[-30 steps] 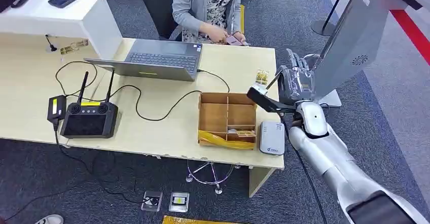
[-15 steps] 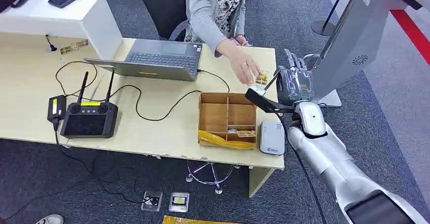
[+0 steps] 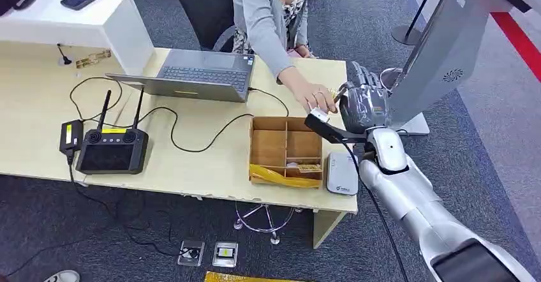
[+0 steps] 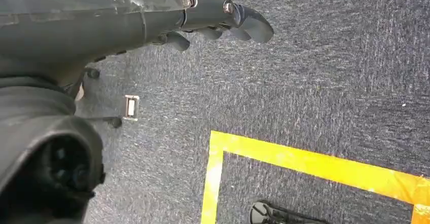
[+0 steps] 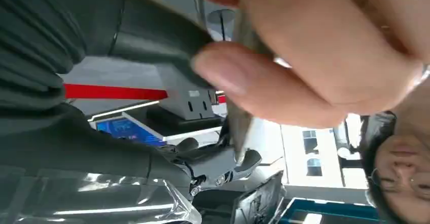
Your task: Pass the card to the sensor for recognition and then transmit it.
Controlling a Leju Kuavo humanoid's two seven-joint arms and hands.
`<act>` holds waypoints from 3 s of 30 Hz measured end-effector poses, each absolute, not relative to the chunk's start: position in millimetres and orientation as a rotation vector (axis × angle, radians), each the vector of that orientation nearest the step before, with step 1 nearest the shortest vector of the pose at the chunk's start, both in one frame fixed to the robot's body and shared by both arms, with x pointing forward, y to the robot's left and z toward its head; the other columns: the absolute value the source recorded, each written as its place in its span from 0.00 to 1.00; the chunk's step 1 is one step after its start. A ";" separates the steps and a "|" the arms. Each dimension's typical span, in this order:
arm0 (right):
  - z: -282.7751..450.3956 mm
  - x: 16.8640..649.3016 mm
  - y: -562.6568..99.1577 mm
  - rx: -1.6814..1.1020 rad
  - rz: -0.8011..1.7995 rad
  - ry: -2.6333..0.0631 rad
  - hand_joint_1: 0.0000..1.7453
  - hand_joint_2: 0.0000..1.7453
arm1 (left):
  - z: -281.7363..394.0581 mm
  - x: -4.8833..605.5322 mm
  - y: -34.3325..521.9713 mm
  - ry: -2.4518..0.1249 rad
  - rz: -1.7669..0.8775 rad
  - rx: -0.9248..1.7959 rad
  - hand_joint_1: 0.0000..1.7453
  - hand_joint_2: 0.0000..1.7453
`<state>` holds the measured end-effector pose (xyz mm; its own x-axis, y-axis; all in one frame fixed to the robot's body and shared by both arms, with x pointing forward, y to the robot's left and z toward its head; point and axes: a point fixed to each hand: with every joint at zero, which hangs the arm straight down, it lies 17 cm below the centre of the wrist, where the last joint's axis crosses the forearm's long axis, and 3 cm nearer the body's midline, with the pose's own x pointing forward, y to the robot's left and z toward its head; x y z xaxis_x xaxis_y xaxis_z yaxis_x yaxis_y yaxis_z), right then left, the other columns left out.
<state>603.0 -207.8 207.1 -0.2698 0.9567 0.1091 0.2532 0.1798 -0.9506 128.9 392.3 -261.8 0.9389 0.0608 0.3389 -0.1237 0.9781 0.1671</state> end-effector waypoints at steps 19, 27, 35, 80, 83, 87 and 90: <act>185.4 566.2 -204.2 -1.121 1.137 -1.642 0.00 0.00 | -264.2 120.1 396.6 -0.297 0.143 0.204 0.00 0.00; 192.7 520.0 -219.5 -1.111 1.116 -1.625 0.00 1.00 | -265.4 115.4 398.6 -0.273 0.188 0.216 0.00 0.00; 228.9 485.7 -210.2 -1.089 1.095 -1.738 0.00 1.00 | -266.6 113.8 394.6 -0.260 0.202 0.213 0.00 0.00; 115.3 415.7 -94.9 -0.927 1.145 -1.588 0.00 1.00 | -267.5 120.9 374.2 -0.276 0.182 0.174 0.00 0.00; 115.2 415.0 -93.6 -0.946 1.158 -1.581 0.00 1.00 | -266.6 123.0 374.7 -0.289 0.179 0.164 0.00 0.00; 115.0 415.5 -94.4 -0.949 1.153 -1.573 0.00 1.00 | -266.3 123.4 376.4 -0.292 0.178 0.165 0.00 0.00; 117.2 416.8 -95.2 -0.970 1.157 -1.575 0.00 1.00 | -265.8 124.3 376.5 -0.297 0.177 0.160 0.00 0.00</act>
